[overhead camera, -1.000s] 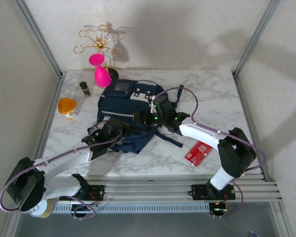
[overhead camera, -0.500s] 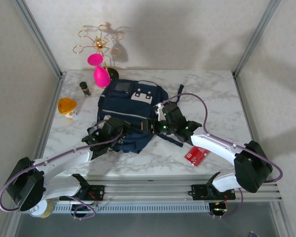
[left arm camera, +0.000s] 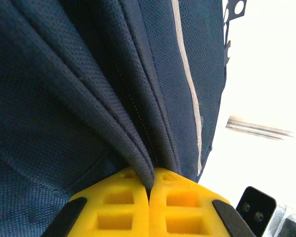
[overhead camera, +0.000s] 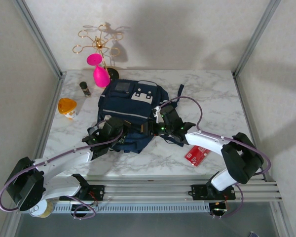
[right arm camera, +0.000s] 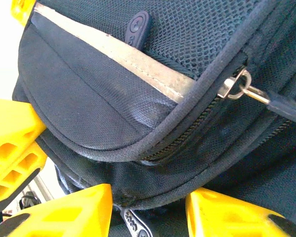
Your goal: Pack books, pencil case, and school supplies into a backpack
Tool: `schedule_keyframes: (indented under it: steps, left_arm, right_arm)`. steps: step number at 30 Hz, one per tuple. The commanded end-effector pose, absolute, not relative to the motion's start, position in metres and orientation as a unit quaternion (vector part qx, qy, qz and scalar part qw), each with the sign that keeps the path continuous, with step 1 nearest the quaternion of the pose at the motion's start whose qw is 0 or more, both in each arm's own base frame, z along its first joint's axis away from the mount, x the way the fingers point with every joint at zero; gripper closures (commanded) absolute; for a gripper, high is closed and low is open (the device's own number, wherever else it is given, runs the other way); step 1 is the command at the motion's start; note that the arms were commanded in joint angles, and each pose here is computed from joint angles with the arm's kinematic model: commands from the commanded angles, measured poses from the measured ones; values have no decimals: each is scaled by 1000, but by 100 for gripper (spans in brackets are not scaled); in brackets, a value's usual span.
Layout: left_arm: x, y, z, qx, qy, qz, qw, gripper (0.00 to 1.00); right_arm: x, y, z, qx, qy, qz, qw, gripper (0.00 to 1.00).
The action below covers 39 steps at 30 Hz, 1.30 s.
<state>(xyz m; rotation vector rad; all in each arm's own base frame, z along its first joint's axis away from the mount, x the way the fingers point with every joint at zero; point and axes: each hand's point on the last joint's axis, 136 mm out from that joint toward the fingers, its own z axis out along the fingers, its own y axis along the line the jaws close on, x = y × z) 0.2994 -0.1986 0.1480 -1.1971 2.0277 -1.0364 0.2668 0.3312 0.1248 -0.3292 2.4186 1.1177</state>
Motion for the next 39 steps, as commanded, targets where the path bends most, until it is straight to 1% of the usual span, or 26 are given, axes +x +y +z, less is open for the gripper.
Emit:
schedule_keyframes:
  steps: [1, 7, 11, 13, 14, 17, 18, 22, 26, 29, 33, 39]
  left_arm:
    - [314, -207, 189, -450, 712, -442, 309, 100]
    - [315, -209, 187, -449, 714, -442, 306, 100]
    - [315, -209, 187, -451, 713, -442, 307, 100]
    - [316, -209, 189, -450, 712, -443, 307, 100]
    - [316, -209, 190, -450, 712, -443, 307, 100]
    - [316, -210, 192, -450, 712, -444, 307, 100]
    - [316, -210, 194, -449, 711, -445, 307, 100]
    - [312, -208, 198, -447, 711, -449, 306, 100]
    - [301, -199, 198, -451, 710, -449, 302, 100]
    - [293, -188, 197, -459, 703, -450, 306, 100]
    - [284, -176, 198, -467, 694, -453, 309, 100]
    - [276, -169, 199, -461, 701, -448, 310, 100]
  right_arm:
    - [258, 339, 123, -132, 861, 442, 215, 58]
    - [252, 338, 135, -145, 841, 465, 236, 69]
    - [252, 338, 130, -154, 844, 458, 235, 75]
    - [251, 337, 127, -157, 845, 455, 233, 81]
    - [250, 338, 127, -161, 844, 455, 234, 86]
    - [251, 332, 128, -171, 845, 441, 250, 98]
    - [252, 330, 129, -175, 845, 435, 258, 100]
    - [256, 315, 131, -181, 849, 399, 295, 100]
    - [264, 288, 130, -174, 856, 338, 351, 100]
    - [274, 267, 132, -160, 854, 293, 398, 100]
    - [290, 245, 138, -133, 851, 250, 443, 100]
    - [327, 221, 160, -80, 820, 262, 502, 100]
